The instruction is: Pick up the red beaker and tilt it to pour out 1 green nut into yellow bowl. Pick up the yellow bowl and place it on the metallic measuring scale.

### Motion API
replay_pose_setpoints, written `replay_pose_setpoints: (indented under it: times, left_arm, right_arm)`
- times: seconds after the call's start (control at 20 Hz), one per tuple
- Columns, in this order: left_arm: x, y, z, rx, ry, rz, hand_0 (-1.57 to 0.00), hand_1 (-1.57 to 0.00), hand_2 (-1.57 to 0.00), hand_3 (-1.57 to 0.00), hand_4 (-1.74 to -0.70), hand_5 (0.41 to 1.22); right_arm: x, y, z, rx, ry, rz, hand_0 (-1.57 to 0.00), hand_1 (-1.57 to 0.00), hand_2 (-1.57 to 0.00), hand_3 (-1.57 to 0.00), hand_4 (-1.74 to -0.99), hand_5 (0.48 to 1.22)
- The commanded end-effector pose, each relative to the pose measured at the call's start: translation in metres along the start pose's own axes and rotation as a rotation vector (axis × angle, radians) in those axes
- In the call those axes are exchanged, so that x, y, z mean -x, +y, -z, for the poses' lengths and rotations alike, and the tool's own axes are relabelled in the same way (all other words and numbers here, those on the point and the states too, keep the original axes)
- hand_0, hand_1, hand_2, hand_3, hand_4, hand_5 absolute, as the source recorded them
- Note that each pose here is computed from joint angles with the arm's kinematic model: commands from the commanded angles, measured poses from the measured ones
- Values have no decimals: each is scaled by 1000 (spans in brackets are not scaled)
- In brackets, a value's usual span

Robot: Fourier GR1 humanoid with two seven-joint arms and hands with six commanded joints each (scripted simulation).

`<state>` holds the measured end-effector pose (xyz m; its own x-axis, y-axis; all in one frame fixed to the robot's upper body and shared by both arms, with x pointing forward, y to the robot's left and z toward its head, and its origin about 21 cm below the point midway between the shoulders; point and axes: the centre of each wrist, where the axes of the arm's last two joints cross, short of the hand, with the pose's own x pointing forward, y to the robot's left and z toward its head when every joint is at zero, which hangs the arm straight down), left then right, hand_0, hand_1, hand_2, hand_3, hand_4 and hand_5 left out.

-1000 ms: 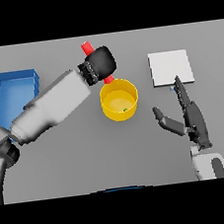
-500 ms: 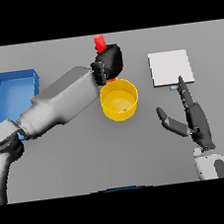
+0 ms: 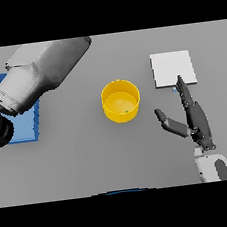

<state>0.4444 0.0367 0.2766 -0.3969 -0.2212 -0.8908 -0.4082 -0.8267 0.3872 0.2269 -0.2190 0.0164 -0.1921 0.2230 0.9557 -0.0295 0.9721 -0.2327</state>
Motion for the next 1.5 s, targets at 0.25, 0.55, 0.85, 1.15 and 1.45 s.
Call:
replay_pose_setpoints:
  times: [0.25,0.55,0.85,1.15,1.45]
  left_arm:
    - [107,-62,-48,76,361,-742,-1571,-1571,-1571,-1509,-1735,1221]
    - [106,-194,-100,41,619,-1416,-1571,-1571,-1571,-1550,-1739,1221]
    - [35,-270,-114,113,973,-1711,-1571,-1571,-1571,-1566,-1741,1221]
    - [-42,-311,-136,166,1120,-1916,-1571,-1571,-1571,-1570,-1741,1221]
    - [-107,-306,-157,185,1161,-2017,-1571,-1571,-1571,-1571,-1741,1098]
  right_arm:
    - [3,3,0,-28,-8,18,1,1,1,1,-1105,578]
    - [3,4,8,-48,-1,-23,1,1,1,1,-1127,606]
    - [5,2,9,-70,1,-28,1,1,1,1,-1133,640]
    - [7,0,5,-76,-11,-21,1,1,1,1,-1141,673]
    - [8,-2,2,-70,-25,-38,1,1,1,1,-1171,677]
